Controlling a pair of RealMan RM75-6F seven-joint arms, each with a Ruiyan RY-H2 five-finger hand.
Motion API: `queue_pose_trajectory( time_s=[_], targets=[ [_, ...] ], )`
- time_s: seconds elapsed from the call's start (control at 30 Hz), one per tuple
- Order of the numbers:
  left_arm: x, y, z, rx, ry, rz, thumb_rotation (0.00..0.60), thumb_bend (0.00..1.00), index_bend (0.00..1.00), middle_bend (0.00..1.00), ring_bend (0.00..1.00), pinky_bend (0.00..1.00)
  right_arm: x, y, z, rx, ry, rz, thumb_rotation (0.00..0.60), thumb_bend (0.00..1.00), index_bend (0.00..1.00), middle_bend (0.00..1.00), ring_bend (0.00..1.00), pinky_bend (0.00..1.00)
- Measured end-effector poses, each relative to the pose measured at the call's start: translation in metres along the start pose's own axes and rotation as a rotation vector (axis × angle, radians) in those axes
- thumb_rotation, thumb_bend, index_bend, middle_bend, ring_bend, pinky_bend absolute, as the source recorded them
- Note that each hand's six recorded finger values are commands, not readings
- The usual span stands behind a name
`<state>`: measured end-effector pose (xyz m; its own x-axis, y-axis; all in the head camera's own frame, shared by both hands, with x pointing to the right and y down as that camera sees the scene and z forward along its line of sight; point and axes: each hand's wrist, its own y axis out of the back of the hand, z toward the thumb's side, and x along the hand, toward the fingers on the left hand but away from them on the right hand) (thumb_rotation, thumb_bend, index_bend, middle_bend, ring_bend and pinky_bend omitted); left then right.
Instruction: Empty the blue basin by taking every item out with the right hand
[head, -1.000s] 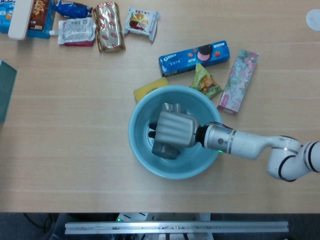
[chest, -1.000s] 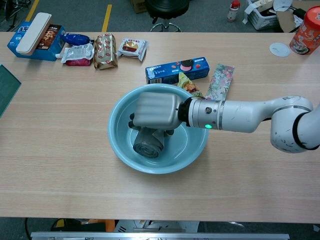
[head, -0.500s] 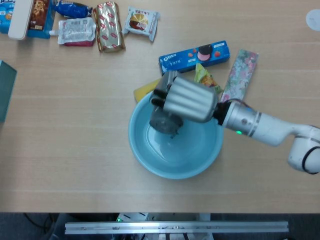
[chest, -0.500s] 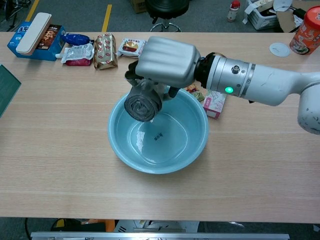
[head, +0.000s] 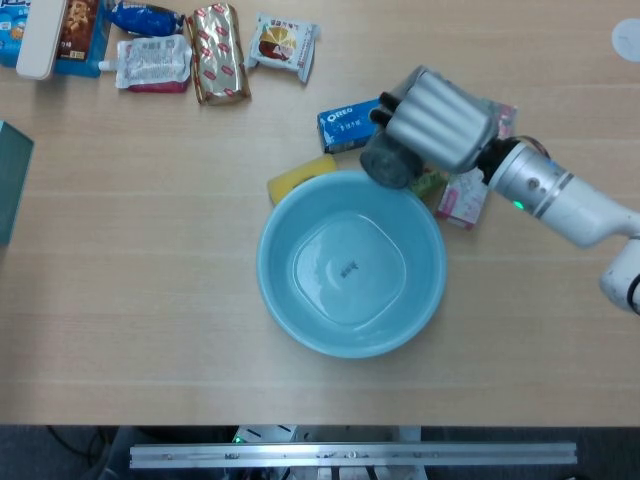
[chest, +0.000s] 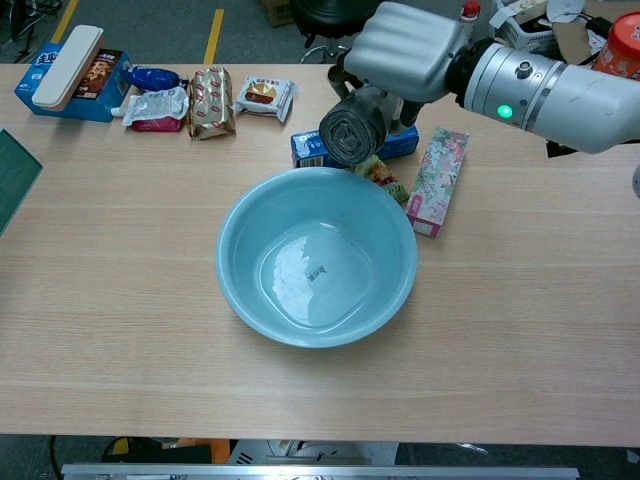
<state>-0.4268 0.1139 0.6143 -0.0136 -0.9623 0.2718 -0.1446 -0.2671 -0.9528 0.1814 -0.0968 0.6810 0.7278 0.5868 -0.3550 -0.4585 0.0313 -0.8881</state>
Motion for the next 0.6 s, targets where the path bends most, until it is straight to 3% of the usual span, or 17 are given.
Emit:
queue_pose_trajectory(
  time_s=[0.33,0.43,0.47,0.6],
  targets=[
    [-0.002,0.003,-0.004,0.004,0.015,0.002,0.6,0.36,0.4,0.38,0.32,0.31,-0.018,-0.035,0.003,-0.042,-0.035,0.123,0.6,0.56,0.89,0.72,0.77,0.87],
    [-0.003,0.003,-0.005,0.003,0.019,0.002,0.6,0.36,0.4,0.38,0.32,0.31,-0.023,-0.043,0.009,-0.034,-0.026,0.153,0.6,0.56,0.85,0.68,0.69,0.85],
    [-0.004,0.002,-0.005,0.003,0.018,0.0,0.6,0.36,0.4,0.38,0.32,0.31,-0.024,-0.045,0.01,-0.023,-0.023,0.164,0.6,0.56,0.82,0.65,0.65,0.83],
    [-0.003,0.001,-0.005,0.0,0.015,-0.004,0.6,0.36,0.4,0.38,0.32,0.31,-0.023,-0.054,0.012,0.006,-0.02,0.213,0.6,0.56,0.42,0.42,0.39,0.58]
  ],
)
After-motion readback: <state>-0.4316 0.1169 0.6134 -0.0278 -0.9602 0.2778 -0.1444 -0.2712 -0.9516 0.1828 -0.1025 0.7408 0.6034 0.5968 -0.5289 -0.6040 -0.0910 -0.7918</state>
